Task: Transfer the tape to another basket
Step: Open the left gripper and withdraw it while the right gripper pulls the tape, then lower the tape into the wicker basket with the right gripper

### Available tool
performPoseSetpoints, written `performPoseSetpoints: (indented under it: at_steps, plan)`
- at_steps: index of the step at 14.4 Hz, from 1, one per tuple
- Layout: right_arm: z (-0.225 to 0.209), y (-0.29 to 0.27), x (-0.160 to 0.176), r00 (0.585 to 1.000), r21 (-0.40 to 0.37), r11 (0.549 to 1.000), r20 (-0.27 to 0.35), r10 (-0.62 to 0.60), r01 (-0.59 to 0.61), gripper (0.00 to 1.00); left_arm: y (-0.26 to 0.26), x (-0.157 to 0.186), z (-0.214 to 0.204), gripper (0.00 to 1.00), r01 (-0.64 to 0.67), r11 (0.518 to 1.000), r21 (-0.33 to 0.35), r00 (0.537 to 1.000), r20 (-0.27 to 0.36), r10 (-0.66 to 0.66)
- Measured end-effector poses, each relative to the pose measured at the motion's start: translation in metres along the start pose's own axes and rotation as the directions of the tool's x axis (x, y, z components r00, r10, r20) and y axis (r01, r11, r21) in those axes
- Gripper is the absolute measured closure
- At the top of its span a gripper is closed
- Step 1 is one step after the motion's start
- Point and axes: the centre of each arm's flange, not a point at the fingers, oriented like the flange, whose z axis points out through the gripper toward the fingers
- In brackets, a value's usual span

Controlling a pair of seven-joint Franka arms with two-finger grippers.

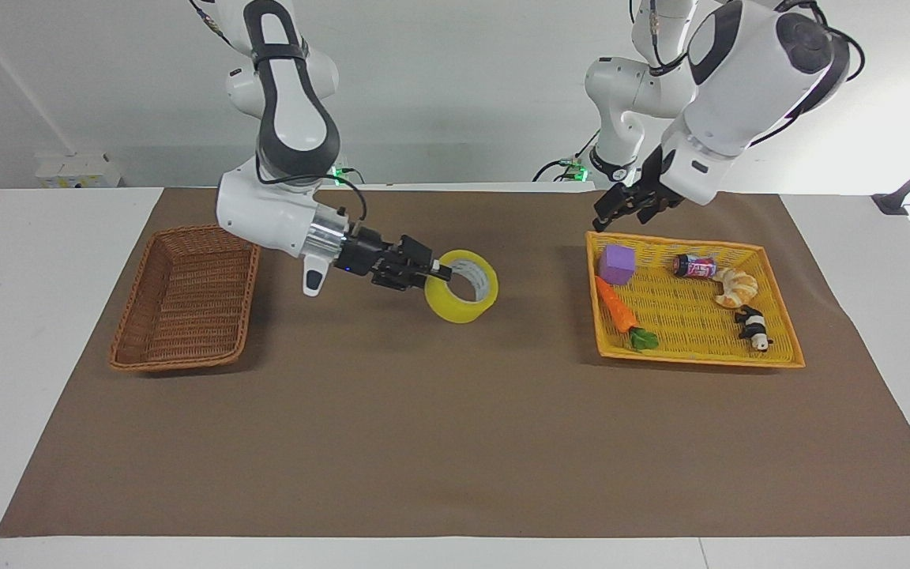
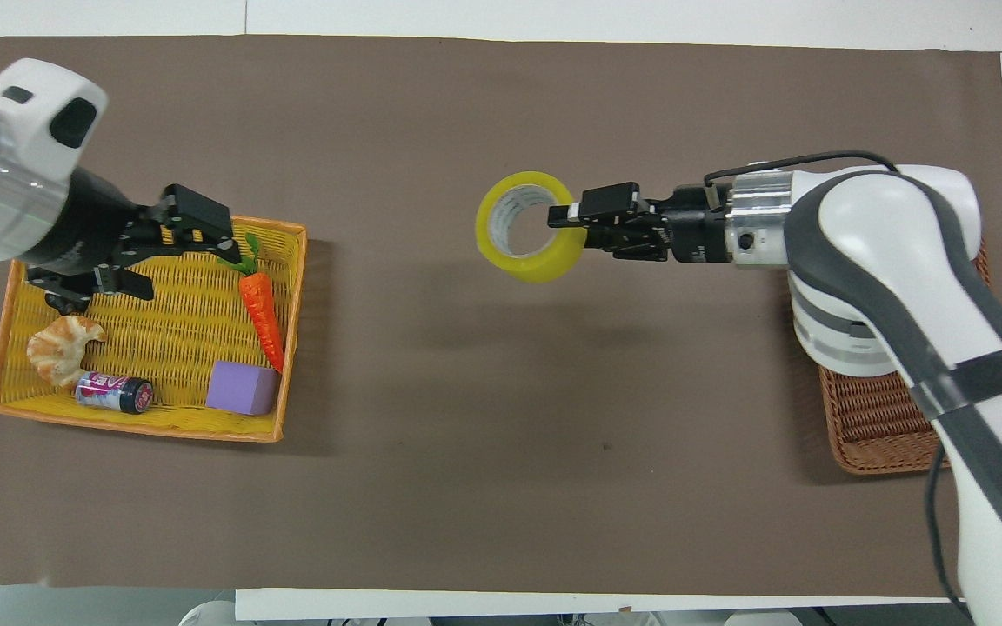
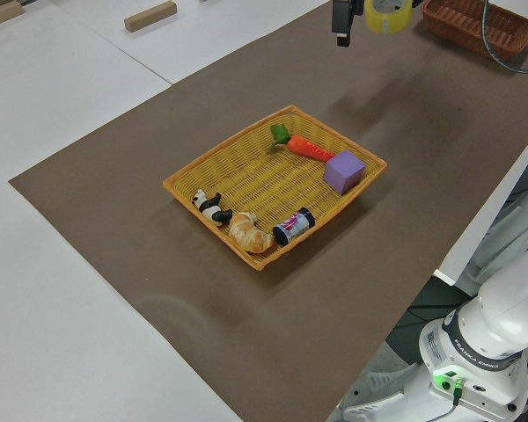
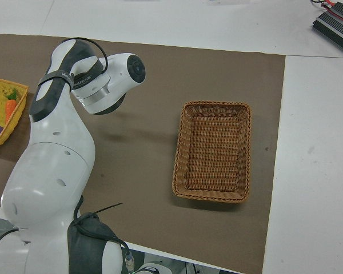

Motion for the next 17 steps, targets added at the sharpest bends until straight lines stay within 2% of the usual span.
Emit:
performPoseSetpoints:
  at_steps: [3, 5, 7, 9, 10, 13, 17]
  plan:
    - [-0.089, 0.058, 0.016, 0.999, -0.047, 0.998, 0.012, -0.047, 0.047, 0.45, -0.108, 0.038, -0.013, 0.0, -0.054, 0.997, 0.053, 0.998, -0.024, 0.056]
    - [-0.152, 0.095, 0.017, 0.998, -0.101, 0.993, 0.006, -0.057, 0.057, 0.45, -0.163, 0.048, -0.021, 0.0, -0.074, 0.996, 0.057, 0.997, -0.032, 0.076]
    - [-0.213, 0.123, 0.012, 0.999, -0.138, 0.989, 0.006, -0.054, 0.054, 0.45, -0.19, 0.05, -0.026, 0.0, -0.059, 0.997, 0.051, 0.997, -0.039, 0.061]
    - [-0.259, 0.151, 0.0, 0.995, -0.183, 0.979, 0.03, -0.091, 0.095, 0.45, -0.19, 0.05, -0.026, 0.0, -0.06, 0.997, 0.052, 0.997, -0.038, 0.062]
    - [-0.274, 0.168, -0.006, 0.993, -0.198, 0.973, 0.046, -0.11, 0.117, 0.45, -0.188, 0.05, -0.025, 0.0, -0.064, 0.997, 0.053, 0.997, -0.037, 0.066]
    - [-0.301, 0.233, -0.012, 0.981, -0.173, 0.968, 0.105, -0.164, 0.18, 0.45, -0.185, 0.05, -0.024, 0.0, -0.07, 0.996, 0.055, 0.997, -0.036, 0.072]
    - [-0.298, 0.26, -0.001, 0.962, -0.179, 0.954, 0.179, -0.207, 0.239, 0.45, -0.181, 0.05, -0.024, 0.0, -0.075, 0.996, 0.056, 0.996, -0.035, 0.078]
